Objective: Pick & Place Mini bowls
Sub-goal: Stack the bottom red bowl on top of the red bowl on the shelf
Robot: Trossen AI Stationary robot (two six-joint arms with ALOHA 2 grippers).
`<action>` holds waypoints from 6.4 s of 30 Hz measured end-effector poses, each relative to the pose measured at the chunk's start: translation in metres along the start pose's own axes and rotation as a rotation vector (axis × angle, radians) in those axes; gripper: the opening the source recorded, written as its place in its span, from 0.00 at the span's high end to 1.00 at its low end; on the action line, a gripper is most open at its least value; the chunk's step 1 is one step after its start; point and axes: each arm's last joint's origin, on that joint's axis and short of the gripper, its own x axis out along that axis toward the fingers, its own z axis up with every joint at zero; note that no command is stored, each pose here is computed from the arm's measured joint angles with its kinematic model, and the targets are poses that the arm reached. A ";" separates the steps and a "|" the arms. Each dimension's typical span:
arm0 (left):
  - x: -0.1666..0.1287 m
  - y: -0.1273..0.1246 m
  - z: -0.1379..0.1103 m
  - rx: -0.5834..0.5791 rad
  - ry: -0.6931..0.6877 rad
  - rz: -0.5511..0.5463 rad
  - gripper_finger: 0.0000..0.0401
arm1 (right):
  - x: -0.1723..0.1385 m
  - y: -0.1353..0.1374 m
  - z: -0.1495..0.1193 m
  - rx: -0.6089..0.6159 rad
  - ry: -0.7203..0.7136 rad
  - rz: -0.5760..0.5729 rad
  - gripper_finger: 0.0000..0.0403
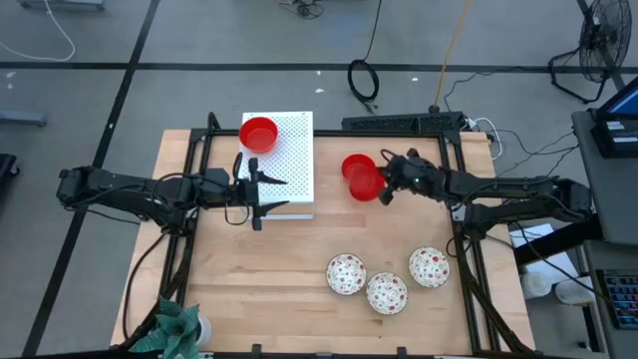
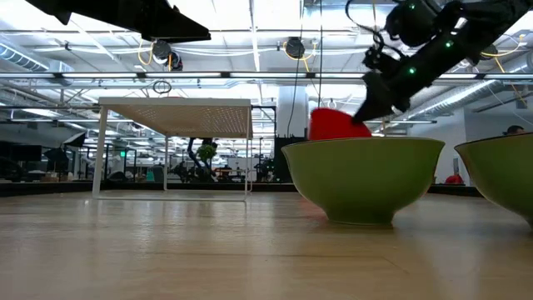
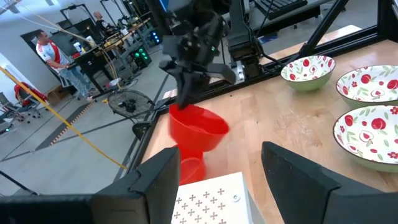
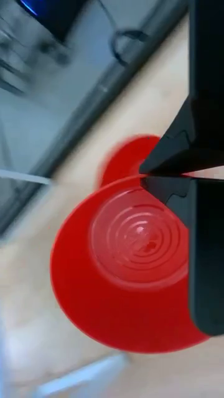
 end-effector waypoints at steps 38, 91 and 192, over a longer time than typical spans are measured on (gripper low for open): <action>0.050 0.011 -0.005 0.044 -0.201 0.172 0.43 | 0.031 0.014 0.052 -0.431 -0.898 -0.404 1.00; 0.128 0.064 0.007 0.030 -0.170 0.685 0.84 | 0.031 0.027 0.065 -0.358 -0.947 -0.310 1.00; -0.055 0.272 -0.028 -1.093 0.915 0.531 0.98 | -0.050 -0.003 0.052 -0.400 -0.340 0.625 1.00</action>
